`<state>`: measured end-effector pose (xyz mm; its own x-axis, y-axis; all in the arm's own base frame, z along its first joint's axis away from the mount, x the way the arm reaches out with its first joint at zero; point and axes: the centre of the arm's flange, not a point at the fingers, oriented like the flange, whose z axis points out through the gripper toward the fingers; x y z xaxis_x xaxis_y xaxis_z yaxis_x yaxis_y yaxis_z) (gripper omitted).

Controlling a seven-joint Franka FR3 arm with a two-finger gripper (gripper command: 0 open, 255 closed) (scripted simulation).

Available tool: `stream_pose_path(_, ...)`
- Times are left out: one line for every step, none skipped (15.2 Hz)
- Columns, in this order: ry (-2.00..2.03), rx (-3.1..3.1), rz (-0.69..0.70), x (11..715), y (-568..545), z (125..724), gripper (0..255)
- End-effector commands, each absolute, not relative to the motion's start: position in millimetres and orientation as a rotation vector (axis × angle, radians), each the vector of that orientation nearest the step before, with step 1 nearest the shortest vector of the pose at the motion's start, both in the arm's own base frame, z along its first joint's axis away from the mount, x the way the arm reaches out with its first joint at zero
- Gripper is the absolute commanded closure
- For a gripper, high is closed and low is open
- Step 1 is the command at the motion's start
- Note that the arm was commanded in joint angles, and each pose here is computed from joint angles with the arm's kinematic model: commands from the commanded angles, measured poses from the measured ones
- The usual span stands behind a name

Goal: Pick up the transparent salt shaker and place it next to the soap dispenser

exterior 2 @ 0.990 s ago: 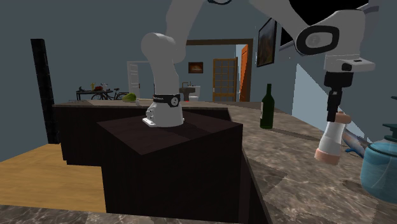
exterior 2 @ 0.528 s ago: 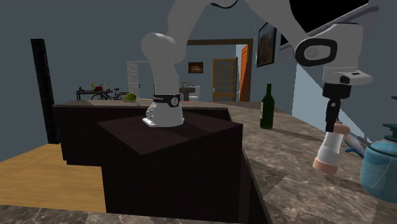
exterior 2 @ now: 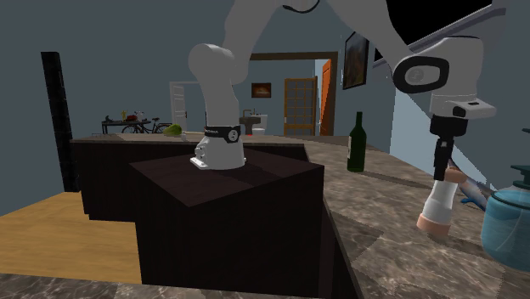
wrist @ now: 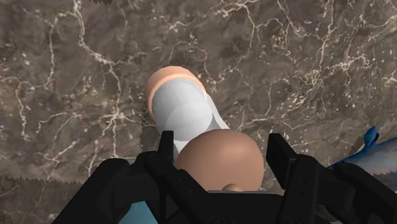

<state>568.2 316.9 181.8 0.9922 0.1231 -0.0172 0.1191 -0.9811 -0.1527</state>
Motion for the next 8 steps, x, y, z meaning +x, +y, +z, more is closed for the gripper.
stream_pose_path(-0.182, -2.984, 0.039, 568.2, 317.0, 181.9, 255)
stream_pose_path(-0.182, -2.984, 0.039, 568.2, 317.0, 181.9, 0)
stream_pose_path(-0.182, -2.984, 0.039, 568.2, 317.0, 181.8, 0)
stream_pose_path(-0.182, -2.984, 0.039, 568.2, 317.0, 181.8, 0)
stream_pose_path(-0.182, -2.984, 0.039, 568.2, 316.9, 181.8, 0)
stream_pose_path(-0.182, -2.984, 0.039, 568.2, 316.9, 181.8, 0)
stream_pose_path(-0.182, -2.984, 0.039, 568.2, 316.9, 181.8, 0)
stream_pose_path(-0.182, -2.984, 0.039, 568.7, 315.0, 194.9, 0)
